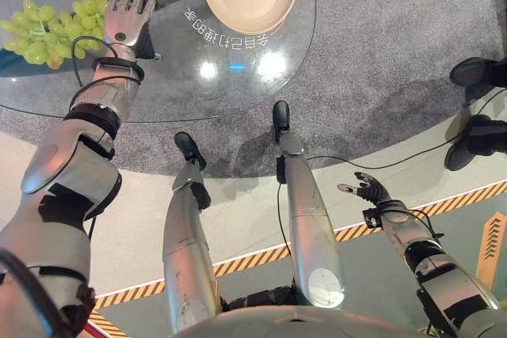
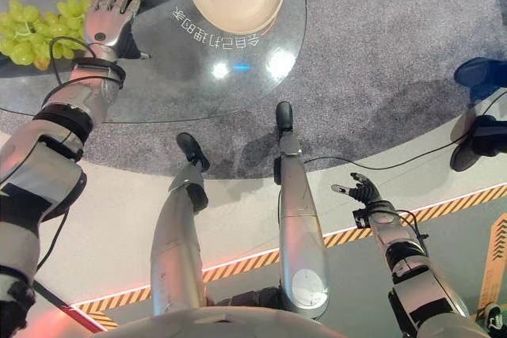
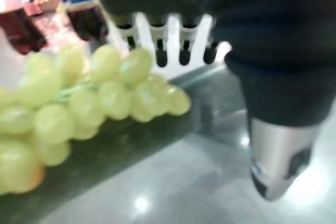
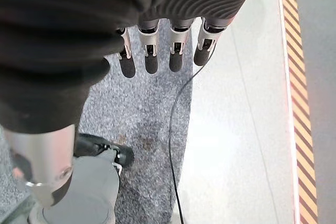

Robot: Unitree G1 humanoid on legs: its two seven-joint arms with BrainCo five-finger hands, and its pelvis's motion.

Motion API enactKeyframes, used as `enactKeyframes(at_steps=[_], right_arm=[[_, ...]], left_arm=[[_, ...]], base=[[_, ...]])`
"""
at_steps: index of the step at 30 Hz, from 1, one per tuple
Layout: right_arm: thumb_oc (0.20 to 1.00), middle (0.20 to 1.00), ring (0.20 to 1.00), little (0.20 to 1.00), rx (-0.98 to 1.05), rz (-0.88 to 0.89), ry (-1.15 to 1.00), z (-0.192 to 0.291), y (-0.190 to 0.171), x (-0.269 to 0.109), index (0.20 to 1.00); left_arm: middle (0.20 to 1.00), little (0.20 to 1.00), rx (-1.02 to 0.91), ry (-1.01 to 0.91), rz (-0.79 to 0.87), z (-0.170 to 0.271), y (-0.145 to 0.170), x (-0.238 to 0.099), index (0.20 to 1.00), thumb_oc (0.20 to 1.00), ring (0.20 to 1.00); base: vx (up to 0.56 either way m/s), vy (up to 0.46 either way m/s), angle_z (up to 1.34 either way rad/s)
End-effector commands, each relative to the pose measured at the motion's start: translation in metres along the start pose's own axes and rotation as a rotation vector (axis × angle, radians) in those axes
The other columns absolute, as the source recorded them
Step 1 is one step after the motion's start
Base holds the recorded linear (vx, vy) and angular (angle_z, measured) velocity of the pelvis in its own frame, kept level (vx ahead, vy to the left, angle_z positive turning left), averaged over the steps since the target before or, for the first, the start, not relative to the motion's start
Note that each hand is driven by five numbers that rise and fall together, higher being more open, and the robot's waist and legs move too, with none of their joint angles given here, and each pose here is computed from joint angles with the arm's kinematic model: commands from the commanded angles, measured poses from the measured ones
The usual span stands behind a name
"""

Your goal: Pick up fruits into the plate

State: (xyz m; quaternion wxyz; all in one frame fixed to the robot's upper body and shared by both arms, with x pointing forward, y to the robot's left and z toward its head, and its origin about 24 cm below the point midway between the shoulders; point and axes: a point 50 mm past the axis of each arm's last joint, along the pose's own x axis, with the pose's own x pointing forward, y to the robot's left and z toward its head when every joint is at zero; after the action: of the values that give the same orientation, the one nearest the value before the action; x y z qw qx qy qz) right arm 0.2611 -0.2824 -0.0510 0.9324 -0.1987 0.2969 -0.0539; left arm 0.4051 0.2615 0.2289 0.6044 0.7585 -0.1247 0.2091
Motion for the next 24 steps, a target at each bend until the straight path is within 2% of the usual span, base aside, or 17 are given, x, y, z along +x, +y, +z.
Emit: enactKeyframes(at_steps=[1, 13, 17, 24], right_arm=[[1.0, 1.0, 1.0, 1.0, -0.002, -0.041, 0.1, -0.042, -0.018, -0.017, 1.0], [1.0, 1.0, 1.0, 1.0, 0.017, 0.014, 0.12, -0.053, -0.002, -0.021, 1.0], [1.0, 1.0, 1.0, 1.0, 0.021, 0.019, 0.132, -0.057, 0.0, -0.022, 1.0], [1.0, 1.0, 1.0, 1.0, 0.033, 0.003, 0.11, -0.05, -0.001, -0.019, 1.0]], left_arm=[[1.0, 1.0, 0.063, 0.217, 0.105, -0.05, 0.021, 0.001, 1.0, 1.0, 1.0], [1.0, 1.0, 0.071, 0.371, 0.405, -0.079, 0.037, -0.011, 1.0, 1.0, 1.0], [1.0, 1.0, 0.047, 0.419, 0.407, -0.084, 0.037, -0.013, 1.0, 1.0, 1.0], [1.0, 1.0, 0.046, 0.421, 0.293, -0.086, 0.028, -0.014, 1.0, 1.0, 1.0]], base=[[-0.02, -0.065, -0.05], [0.0, -0.038, 0.02], [0.0, -0.001, 0.01], [0.0, -0.003, 0.01]])
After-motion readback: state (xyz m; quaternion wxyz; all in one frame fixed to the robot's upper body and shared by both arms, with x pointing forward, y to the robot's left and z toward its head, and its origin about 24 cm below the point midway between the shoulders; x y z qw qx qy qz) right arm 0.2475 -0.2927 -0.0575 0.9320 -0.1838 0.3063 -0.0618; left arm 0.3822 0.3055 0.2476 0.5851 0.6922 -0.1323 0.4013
